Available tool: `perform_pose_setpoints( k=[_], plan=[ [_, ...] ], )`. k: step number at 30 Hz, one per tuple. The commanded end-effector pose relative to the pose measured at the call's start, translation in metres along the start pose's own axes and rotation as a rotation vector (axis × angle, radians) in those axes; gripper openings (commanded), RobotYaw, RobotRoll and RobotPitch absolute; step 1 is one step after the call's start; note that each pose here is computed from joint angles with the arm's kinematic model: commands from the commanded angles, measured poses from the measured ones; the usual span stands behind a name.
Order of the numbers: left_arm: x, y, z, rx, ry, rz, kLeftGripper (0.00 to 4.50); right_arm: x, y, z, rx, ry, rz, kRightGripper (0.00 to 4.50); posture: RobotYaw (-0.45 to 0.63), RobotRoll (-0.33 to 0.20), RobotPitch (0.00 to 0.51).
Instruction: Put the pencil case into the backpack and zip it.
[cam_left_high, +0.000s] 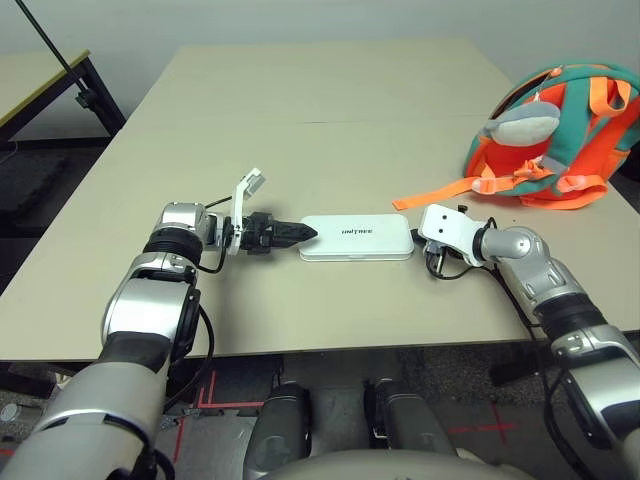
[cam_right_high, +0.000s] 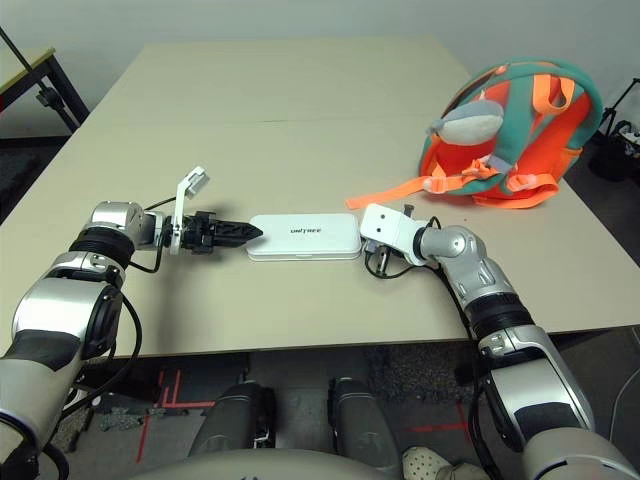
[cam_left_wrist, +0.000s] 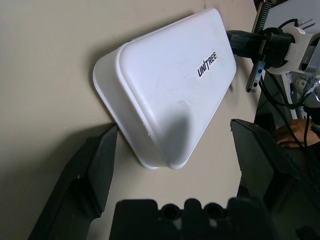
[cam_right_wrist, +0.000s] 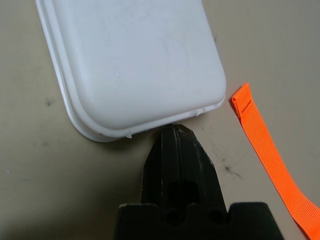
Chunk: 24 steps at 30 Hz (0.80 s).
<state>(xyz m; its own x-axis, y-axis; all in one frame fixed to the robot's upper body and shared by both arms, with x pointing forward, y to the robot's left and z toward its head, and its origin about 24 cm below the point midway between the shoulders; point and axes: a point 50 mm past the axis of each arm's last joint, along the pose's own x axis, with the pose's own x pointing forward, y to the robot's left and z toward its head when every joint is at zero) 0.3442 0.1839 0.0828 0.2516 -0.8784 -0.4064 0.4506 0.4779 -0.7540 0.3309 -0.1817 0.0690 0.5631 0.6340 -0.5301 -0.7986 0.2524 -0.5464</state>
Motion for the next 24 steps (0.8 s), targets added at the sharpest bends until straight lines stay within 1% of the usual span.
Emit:
perform_pose_setpoints(
  k=[1, 11, 15, 20, 24],
  plan=[
    [0.009, -0.001, -0.004, -0.017, 0.022, -0.021, 4.5, 0.025, 0.021, 0.013, -0.039, -0.046, 0.123, 0.03, 0.05, 0.0, 0.062],
    [0.01, -0.001, -0.006, -0.027, 0.036, -0.033, 4.5, 0.031, 0.018, 0.016, -0.079, -0.038, 0.147, 0.03, 0.05, 0.0, 0.065],
    [0.008, -0.001, -0.006, -0.033, 0.036, -0.035, 4.5, 0.031, 0.011, 0.019, -0.092, -0.04, 0.145, 0.03, 0.05, 0.0, 0.07],
    [0.003, -0.003, -0.006, -0.053, 0.036, -0.054, 4.5, 0.027, -0.003, 0.02, -0.147, -0.014, 0.154, 0.03, 0.06, 0.0, 0.077],
    [0.001, -0.003, -0.006, -0.057, 0.041, -0.057, 4.5, 0.027, -0.006, 0.021, -0.171, 0.0, 0.204, 0.03, 0.06, 0.0, 0.079]
  ],
)
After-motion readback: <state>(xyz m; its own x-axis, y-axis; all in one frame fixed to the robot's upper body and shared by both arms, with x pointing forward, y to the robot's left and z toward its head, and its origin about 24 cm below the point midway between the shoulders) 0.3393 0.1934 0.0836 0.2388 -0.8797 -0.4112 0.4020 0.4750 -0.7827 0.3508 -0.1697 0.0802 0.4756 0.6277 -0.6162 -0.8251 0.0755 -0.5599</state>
